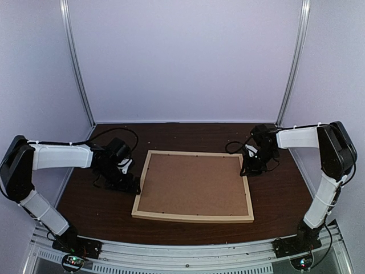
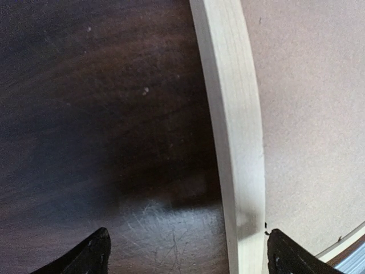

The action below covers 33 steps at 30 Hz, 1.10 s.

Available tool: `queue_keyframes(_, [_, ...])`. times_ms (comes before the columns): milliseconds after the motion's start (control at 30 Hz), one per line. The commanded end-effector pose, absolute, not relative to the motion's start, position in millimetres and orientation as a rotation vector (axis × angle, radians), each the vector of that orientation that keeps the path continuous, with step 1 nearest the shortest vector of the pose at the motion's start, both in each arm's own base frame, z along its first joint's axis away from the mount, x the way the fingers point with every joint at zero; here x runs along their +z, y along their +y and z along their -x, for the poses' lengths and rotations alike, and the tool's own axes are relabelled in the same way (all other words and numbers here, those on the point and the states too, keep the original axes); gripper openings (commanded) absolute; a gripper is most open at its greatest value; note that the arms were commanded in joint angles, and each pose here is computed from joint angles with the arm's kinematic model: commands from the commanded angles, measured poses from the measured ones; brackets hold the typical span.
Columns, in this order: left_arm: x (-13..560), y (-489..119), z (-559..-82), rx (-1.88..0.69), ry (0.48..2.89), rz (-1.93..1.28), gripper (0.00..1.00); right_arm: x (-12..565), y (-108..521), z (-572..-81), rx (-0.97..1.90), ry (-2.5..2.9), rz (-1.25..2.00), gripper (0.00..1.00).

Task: Put the photo into the frame
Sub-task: Press the fastener onto the backboard.

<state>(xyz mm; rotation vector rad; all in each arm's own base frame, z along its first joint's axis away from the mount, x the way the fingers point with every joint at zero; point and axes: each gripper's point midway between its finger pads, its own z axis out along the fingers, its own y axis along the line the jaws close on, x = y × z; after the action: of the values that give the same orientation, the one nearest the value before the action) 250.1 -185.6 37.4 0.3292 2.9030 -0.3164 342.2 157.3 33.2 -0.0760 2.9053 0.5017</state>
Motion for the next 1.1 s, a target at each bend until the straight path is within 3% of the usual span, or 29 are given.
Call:
queue_keyframes(0, [60,-183,-259,-0.294,2.829,-0.309,0.96,5,158,-339,0.463,2.938,0.101,0.27])
queue_keyframes(1067, [24,-192,-250,-0.330,2.932,-0.322,0.95,7,156,-338,0.448,2.941,0.103,0.26])
